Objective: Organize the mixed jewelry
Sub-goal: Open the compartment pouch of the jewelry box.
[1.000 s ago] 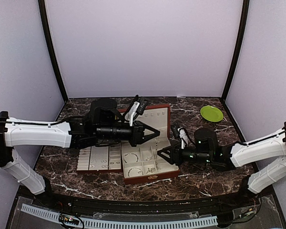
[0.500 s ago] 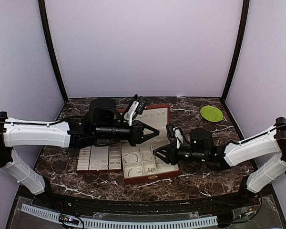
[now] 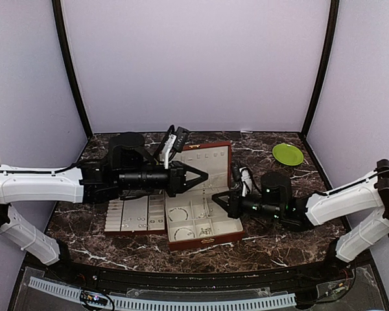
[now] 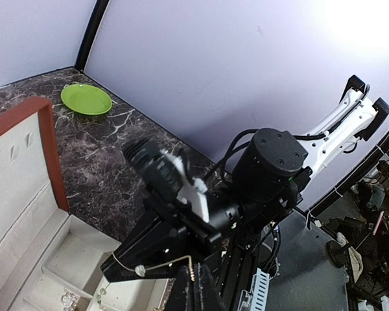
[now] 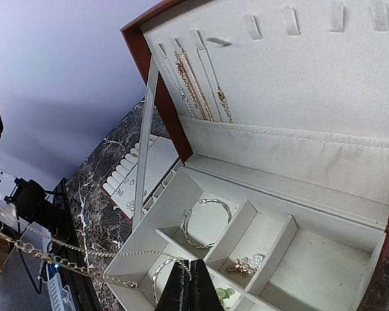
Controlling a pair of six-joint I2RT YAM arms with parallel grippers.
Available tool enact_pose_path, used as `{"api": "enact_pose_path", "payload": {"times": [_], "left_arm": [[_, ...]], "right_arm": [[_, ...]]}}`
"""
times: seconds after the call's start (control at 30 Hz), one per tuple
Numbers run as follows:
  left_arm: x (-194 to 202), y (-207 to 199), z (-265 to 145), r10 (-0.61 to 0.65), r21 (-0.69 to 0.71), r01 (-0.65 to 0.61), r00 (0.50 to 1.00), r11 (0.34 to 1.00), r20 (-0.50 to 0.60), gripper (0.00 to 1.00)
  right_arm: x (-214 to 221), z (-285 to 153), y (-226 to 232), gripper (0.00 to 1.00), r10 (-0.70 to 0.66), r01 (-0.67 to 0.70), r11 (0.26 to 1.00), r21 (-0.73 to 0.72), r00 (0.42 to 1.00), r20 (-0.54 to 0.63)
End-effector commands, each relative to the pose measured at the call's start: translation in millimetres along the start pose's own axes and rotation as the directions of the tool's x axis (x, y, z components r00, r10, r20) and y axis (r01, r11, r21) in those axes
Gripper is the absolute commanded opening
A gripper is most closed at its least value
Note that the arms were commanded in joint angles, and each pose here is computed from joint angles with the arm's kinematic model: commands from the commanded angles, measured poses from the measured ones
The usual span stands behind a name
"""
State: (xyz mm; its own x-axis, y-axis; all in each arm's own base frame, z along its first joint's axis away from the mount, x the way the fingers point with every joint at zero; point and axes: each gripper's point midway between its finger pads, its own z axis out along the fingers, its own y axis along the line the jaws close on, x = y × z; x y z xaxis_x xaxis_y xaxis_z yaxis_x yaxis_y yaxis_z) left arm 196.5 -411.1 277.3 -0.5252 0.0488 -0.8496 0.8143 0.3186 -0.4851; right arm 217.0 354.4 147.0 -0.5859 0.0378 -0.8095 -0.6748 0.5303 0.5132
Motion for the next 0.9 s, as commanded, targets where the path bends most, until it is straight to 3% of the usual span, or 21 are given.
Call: {"api": "enact_pose_path", "payload": {"times": [0.0,0.4,0.47,0.53,0.63,0.87], "left_arm": [[-3.5,10.8,-16.0,-0.013,-0.048,0.015,0.999,0.999,0.052,0.0],[42.0,61.7,-2.6,-0.007,-0.154,0.0,0.999,0.988,-0.043,0.01],[41.5,68.5,-0.2,0.009,-0.181,-0.018,0.999,0.983,-0.051,0.14],[40.4,75.3,0.0,0.042,-0.215,-0.053,0.997,0.975,-0.057,0.35],[39.2,87.2,-2.9,0.089,-0.276,-0.108,0.993,0.955,-0.078,0.48],[39.4,119.3,-13.9,0.237,-0.411,-0.28,0.959,0.868,-0.153,0.52]], "right_arm": [[-42.0,-15.3,0.6,0.0,-0.038,0.032,0.998,0.06,0.993,0.108],[-106.8,-43.6,-4.4,0.0,-0.095,0.063,0.951,0.303,0.991,0.09],[-114.6,-43.5,-3.5,0.0,-0.095,0.064,0.943,0.326,0.992,0.082],[-121.7,-43.6,-3.6,0.0,-0.094,0.063,0.934,0.351,0.993,0.073],[-131.6,-43.7,-1.6,0.0,-0.099,0.067,0.925,0.373,0.993,0.068],[-146.4,-43.7,3.0,0.0,-0.112,0.08,0.918,0.388,0.992,0.061]]}}
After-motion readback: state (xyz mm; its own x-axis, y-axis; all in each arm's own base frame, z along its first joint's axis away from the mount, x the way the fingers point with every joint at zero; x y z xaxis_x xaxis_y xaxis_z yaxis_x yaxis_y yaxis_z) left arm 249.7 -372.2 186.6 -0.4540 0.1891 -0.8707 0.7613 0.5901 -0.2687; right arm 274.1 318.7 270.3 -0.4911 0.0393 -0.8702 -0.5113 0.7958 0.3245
